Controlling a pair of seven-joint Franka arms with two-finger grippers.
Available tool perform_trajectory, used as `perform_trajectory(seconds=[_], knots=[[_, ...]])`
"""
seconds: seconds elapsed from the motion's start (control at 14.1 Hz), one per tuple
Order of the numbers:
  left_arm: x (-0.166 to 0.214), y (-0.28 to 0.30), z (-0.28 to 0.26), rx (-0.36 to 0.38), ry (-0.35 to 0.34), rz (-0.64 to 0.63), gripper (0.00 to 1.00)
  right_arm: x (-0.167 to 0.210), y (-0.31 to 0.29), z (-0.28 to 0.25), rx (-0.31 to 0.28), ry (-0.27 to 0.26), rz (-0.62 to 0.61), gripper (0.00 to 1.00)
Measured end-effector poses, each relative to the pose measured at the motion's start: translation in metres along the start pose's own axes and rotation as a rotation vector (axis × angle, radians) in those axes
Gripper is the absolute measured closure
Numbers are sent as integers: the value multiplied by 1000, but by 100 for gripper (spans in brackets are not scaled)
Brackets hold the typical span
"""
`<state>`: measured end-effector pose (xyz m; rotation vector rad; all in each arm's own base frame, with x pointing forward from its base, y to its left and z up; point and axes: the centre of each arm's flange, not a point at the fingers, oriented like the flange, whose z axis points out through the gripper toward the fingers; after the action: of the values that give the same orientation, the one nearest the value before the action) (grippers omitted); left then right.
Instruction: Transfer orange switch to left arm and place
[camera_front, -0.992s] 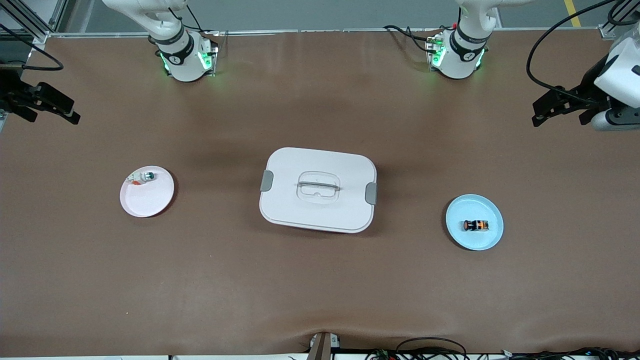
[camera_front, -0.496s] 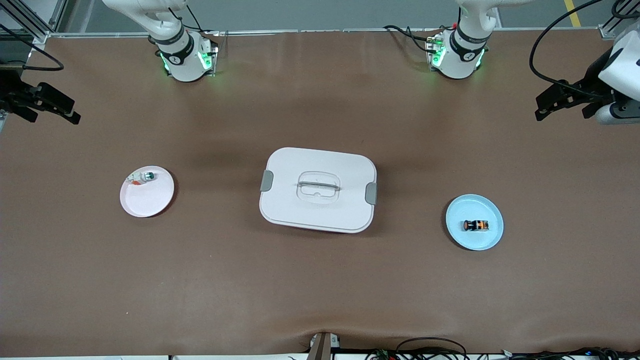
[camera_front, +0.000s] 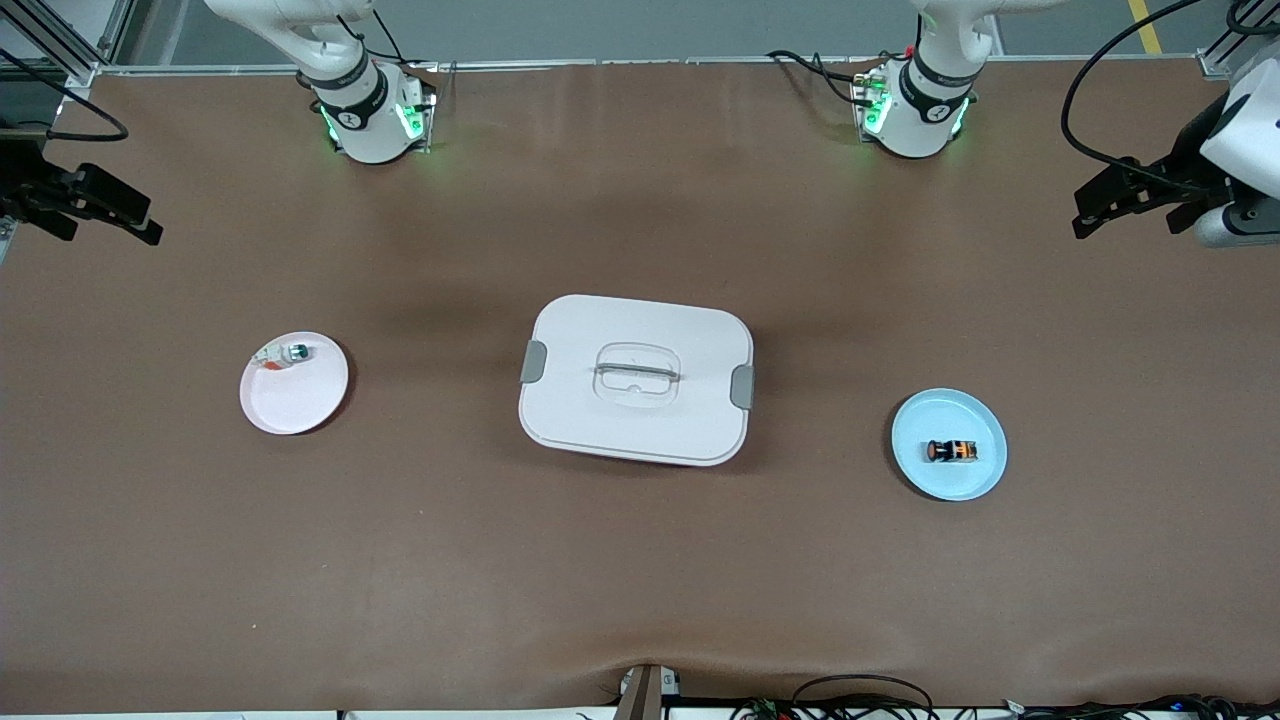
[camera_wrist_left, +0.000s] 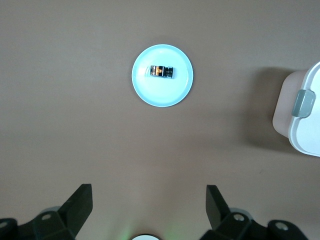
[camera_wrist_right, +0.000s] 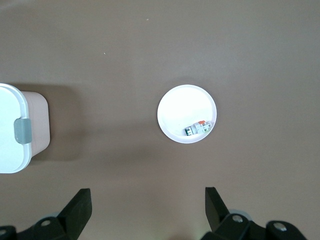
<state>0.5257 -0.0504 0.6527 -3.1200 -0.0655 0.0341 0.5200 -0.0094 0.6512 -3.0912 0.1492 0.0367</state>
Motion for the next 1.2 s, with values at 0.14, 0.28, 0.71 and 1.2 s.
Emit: perform_trajectory(seconds=[0.14, 0.28, 0.71, 1.2], knots=[[0, -1, 0, 8, 2, -1, 0, -1, 2, 1, 0, -8, 3, 0], [0, -1, -1, 9, 2, -1, 0, -1, 3, 1, 0, -11, 5, 0], [0, -1, -1, 9, 4, -1, 0, -2, 4, 1, -1, -18, 7, 0], [0, -1, -7, 7, 16, -1, 0, -2, 5, 2, -2, -22, 9, 0]])
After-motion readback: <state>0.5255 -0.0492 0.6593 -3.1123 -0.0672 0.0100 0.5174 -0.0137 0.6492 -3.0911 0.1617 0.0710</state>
